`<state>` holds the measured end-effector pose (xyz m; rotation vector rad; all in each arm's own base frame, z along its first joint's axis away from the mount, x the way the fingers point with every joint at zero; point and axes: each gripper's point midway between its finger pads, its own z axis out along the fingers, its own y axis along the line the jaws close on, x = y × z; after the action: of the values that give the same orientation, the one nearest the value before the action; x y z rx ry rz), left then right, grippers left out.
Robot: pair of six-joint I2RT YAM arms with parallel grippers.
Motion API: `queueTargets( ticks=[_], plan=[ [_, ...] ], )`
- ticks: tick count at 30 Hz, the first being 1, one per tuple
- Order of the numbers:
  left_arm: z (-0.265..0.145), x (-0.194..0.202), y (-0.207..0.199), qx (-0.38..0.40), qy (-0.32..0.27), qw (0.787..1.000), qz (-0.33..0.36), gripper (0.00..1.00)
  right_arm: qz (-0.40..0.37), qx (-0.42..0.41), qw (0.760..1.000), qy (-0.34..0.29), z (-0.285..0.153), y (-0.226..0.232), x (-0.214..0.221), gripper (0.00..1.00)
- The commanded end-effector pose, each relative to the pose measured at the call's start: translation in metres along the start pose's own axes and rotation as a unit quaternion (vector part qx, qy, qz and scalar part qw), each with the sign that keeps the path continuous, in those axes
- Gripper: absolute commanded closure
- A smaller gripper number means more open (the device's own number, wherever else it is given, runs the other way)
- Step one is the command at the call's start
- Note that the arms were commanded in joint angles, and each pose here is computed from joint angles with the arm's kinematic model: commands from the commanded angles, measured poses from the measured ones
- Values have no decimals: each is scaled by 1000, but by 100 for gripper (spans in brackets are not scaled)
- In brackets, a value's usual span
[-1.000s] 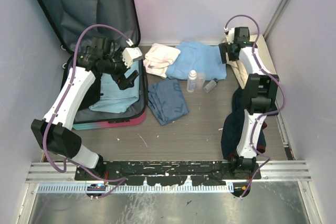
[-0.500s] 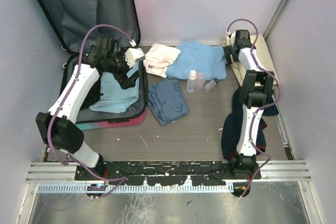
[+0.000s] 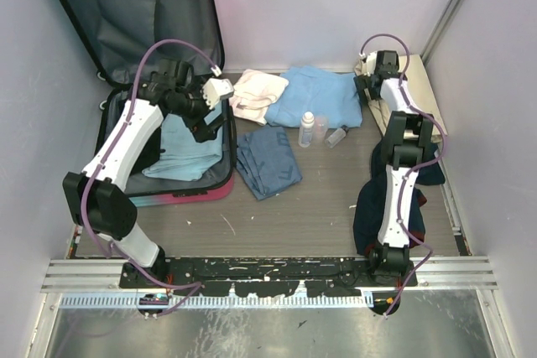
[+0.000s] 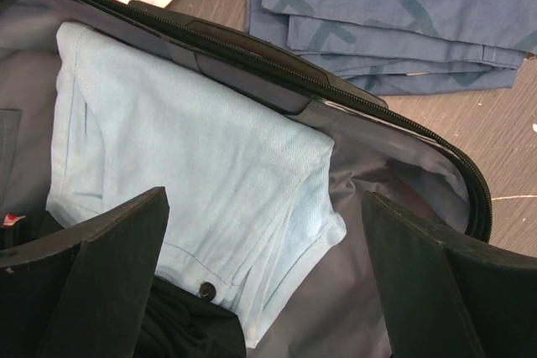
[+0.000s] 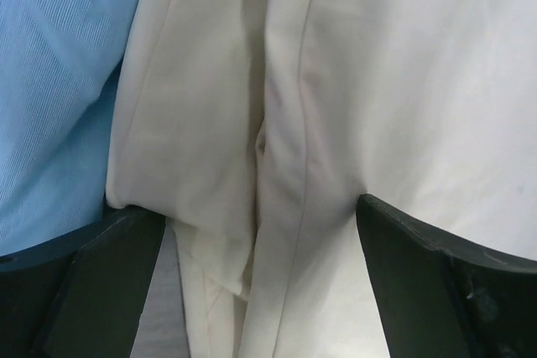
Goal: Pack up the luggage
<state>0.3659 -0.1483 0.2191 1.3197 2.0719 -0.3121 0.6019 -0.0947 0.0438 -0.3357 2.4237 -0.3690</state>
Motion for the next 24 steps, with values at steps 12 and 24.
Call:
queueTargets(
  ticks=[12,24],
  plan=[
    [-8,-34,20,-28,-33,999,0,1,28,-19,999,-12,25,-9,2,83],
    [-20,-60,19,-28,-74,996,-35,0,20,-16,987,-157,-100,-93,-83,99]
  ],
)
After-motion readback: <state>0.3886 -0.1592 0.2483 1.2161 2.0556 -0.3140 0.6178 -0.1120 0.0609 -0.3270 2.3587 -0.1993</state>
